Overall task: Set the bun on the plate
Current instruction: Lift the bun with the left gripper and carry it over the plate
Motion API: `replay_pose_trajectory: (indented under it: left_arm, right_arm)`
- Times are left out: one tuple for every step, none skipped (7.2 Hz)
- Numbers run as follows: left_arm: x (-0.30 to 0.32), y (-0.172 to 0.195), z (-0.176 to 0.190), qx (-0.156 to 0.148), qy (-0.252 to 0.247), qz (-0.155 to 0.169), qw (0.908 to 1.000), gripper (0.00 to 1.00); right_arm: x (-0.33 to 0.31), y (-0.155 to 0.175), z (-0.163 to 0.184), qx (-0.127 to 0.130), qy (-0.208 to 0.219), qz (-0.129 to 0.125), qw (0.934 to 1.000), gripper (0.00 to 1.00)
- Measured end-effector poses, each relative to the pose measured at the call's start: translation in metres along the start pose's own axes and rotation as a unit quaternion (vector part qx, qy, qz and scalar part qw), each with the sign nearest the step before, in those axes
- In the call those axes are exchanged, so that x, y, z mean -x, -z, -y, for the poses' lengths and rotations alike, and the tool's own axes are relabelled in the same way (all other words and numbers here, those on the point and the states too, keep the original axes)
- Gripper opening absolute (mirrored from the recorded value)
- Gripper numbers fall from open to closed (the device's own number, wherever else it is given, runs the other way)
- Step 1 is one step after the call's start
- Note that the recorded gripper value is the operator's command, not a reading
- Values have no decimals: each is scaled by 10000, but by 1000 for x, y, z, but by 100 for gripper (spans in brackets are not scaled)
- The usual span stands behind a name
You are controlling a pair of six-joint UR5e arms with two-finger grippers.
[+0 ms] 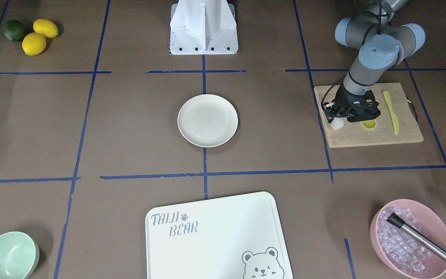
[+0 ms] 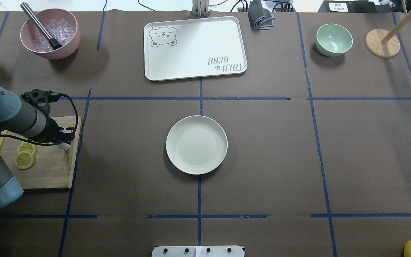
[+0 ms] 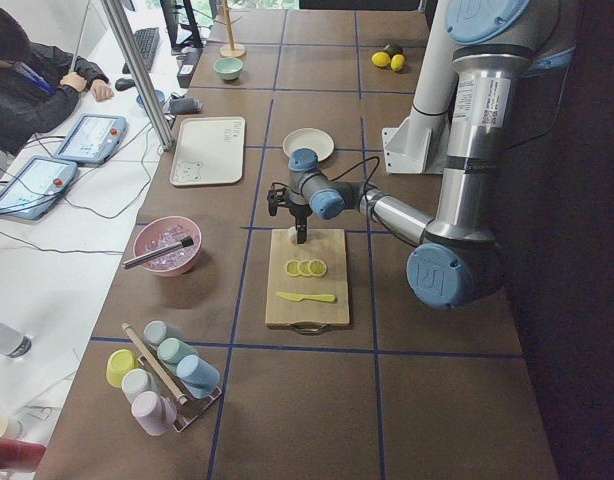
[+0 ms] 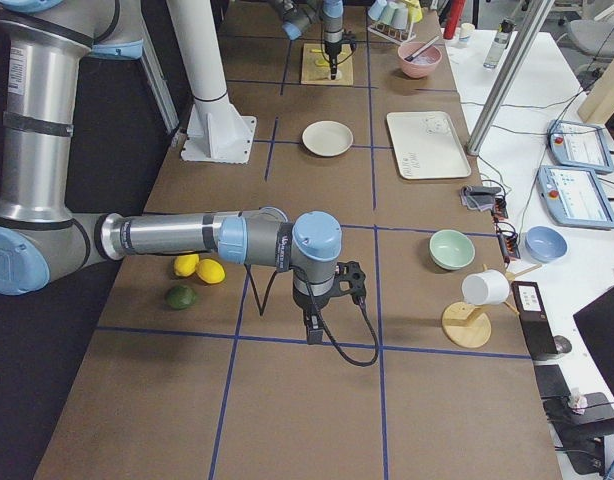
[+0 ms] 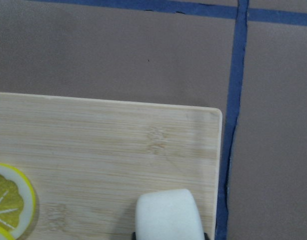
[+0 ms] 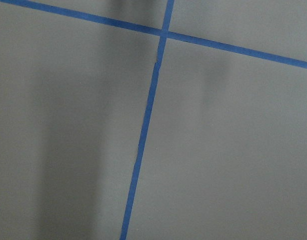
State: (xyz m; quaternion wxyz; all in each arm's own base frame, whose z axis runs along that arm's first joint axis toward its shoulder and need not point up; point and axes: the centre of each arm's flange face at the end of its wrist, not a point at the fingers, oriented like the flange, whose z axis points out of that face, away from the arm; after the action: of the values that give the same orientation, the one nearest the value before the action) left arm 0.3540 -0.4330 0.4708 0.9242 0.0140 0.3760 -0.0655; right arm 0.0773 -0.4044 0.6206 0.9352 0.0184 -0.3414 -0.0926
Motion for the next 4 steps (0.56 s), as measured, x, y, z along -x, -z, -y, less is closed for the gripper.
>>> replay_pose_trajectory:
  left_arm:
    - [-10,11,-1,-32,-25,-102,9999,9]
    - [-29,27,0,-74,-9,-215,9997,9]
    - [-57,44,3,-94,124,-289,9995,9]
    - [-99,59,2,-50,338,-336,9989,9]
  right_arm:
    - [0,0,0,0,0,0,10000,100]
    - [0,0,0,0,0,0,10000,100]
    - [0,0,0,2,-2,1,10000,100]
    - [0,0,-1,5,-4,1,10000,100]
